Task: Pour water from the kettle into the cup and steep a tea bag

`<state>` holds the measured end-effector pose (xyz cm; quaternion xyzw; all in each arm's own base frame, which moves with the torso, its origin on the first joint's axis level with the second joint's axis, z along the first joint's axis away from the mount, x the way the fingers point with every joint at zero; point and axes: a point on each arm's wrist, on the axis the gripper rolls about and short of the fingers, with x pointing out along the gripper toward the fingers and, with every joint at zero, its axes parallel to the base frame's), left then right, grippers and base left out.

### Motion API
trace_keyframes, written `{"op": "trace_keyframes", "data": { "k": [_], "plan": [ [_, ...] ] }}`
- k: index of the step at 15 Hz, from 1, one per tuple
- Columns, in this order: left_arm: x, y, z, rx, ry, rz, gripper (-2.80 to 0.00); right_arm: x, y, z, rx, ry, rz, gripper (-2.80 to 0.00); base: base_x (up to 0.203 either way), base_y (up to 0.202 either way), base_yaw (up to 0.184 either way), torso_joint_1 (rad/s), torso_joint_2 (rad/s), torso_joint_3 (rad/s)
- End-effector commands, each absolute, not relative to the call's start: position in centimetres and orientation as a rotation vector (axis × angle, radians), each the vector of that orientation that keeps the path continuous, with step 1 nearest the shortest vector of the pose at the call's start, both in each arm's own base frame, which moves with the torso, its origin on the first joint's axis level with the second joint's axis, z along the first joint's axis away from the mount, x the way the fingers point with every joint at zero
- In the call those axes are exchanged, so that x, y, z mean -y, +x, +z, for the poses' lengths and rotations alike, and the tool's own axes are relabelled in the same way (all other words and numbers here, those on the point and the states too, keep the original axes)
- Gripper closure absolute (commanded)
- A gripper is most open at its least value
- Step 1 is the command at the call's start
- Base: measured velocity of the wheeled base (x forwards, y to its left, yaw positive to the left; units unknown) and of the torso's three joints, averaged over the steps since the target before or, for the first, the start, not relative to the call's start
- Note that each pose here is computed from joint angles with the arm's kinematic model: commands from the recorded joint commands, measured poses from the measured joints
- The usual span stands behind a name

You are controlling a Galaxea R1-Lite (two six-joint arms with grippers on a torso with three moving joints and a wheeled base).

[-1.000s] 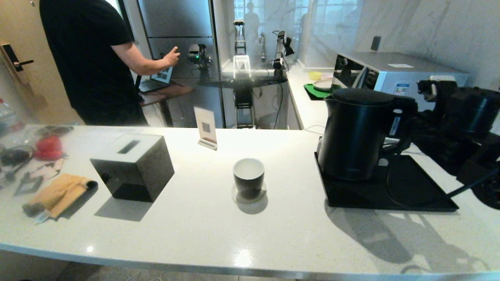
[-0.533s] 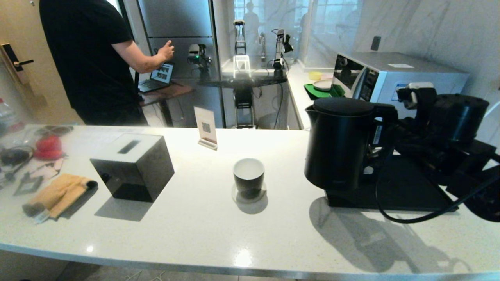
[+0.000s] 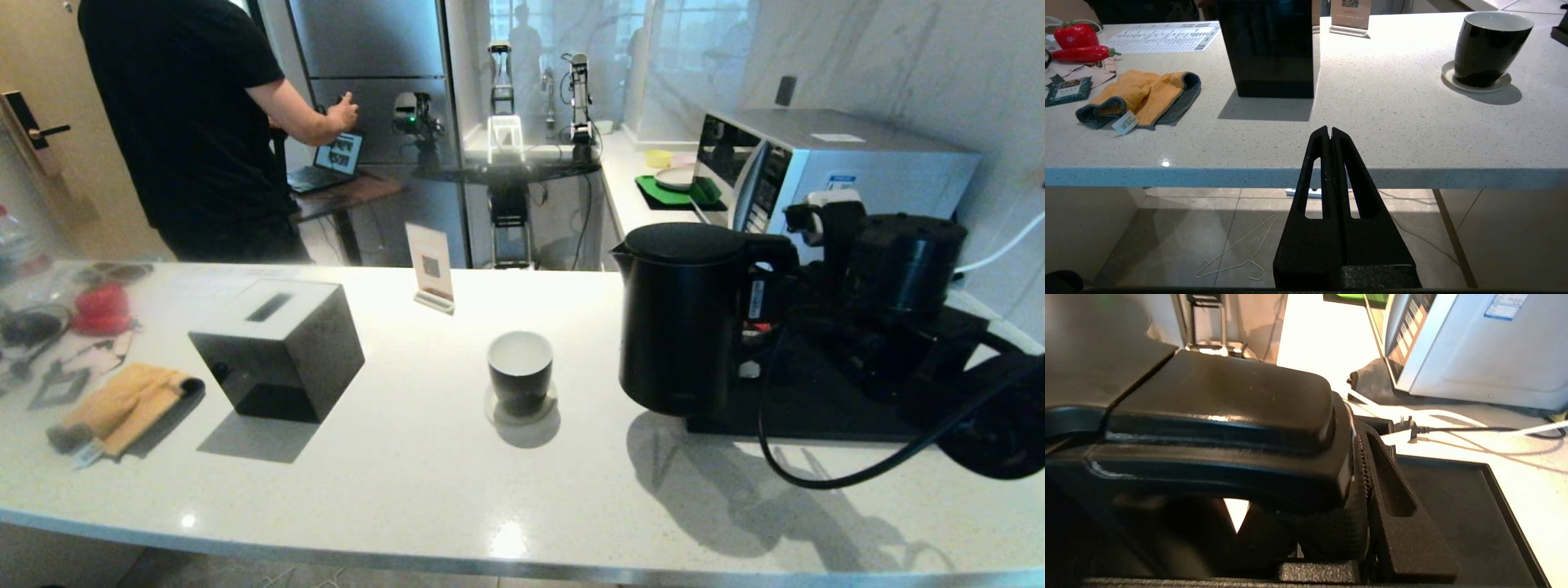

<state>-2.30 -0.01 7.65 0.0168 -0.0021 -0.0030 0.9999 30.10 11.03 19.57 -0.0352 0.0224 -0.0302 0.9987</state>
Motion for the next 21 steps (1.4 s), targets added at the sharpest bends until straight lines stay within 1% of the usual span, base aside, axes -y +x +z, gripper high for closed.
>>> {"op": "trace_keyframes", "data": {
  "k": [1, 11, 21],
  "plan": [
    [0.0, -2.3, 7.6, 0.005, 0.034, -0.006, 0.00, -11.8, 30.4, 18.8, -0.062, -0.080, -0.046, 0.00, 0.000, 0.000, 0.000, 0.000, 0.00, 0.000],
    [0.0, -2.3, 7.6, 0.005, 0.034, -0.006, 0.00, -12.7, 31.9, 17.7, -0.084, -0.151, -0.039, 0.00, 0.000, 0.000, 0.000, 0.000, 0.00, 0.000],
    [0.0, -2.3, 7.6, 0.005, 0.034, -0.006, 0.00, -15.1, 33.0, 17.2, -0.081, -0.212, 0.008, 0.00, 0.000, 0.000, 0.000, 0.000, 0.00, 0.000]
  ]
}}
